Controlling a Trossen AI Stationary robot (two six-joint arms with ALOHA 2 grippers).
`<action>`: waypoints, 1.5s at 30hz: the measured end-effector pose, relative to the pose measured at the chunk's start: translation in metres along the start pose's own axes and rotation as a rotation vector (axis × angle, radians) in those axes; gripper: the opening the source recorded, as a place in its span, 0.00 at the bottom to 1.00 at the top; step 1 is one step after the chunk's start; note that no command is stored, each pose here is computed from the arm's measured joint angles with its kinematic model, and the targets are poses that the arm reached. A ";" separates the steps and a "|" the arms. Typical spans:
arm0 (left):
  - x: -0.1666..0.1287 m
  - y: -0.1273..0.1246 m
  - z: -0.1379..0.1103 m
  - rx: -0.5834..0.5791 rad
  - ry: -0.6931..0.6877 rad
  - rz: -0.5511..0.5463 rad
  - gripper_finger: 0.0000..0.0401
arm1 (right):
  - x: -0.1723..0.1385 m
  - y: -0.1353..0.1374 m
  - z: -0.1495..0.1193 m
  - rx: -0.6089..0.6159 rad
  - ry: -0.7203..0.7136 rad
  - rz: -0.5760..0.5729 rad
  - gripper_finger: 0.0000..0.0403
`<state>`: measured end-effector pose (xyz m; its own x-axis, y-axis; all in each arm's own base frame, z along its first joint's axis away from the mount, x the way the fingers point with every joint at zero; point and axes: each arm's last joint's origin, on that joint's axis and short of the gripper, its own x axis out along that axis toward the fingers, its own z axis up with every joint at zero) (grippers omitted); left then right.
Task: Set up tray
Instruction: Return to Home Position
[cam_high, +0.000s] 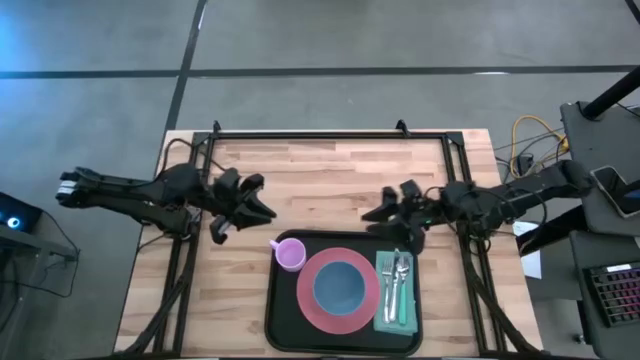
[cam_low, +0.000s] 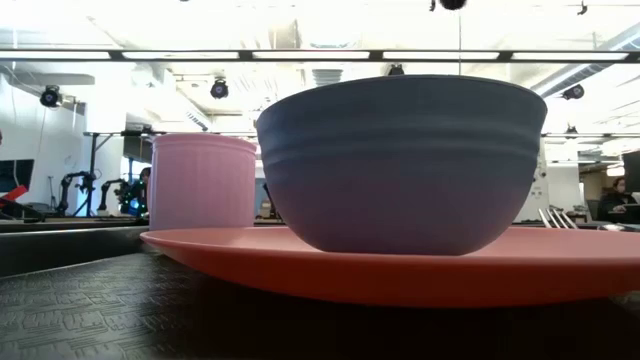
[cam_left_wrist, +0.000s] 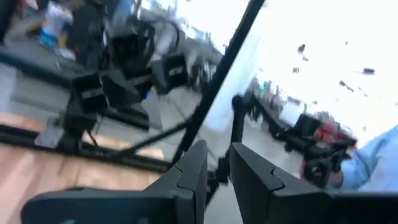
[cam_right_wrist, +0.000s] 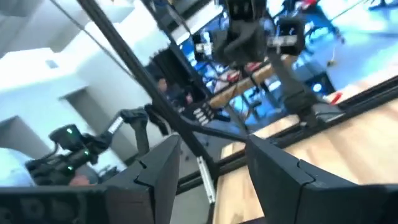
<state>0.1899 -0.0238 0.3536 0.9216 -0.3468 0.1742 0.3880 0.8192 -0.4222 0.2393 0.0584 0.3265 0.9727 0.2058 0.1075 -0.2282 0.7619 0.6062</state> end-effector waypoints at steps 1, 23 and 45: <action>-0.007 0.001 -0.005 0.005 -0.031 0.004 0.13 | -0.009 -0.002 -0.001 -0.004 -0.014 -0.010 0.42; -0.100 0.031 -0.100 0.079 -0.250 0.173 0.13 | -0.166 -0.048 -0.050 -0.214 -0.090 -0.030 0.43; -0.111 0.049 -0.138 0.049 -0.165 0.225 0.13 | -0.165 -0.083 -0.086 -0.290 -0.254 -0.160 0.41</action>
<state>0.1064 -0.0082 0.1905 0.9711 -0.0782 0.2256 0.1700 0.8898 -0.4235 0.0943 0.0144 0.1906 0.9682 -0.0600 0.2429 -0.0401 0.9210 0.3876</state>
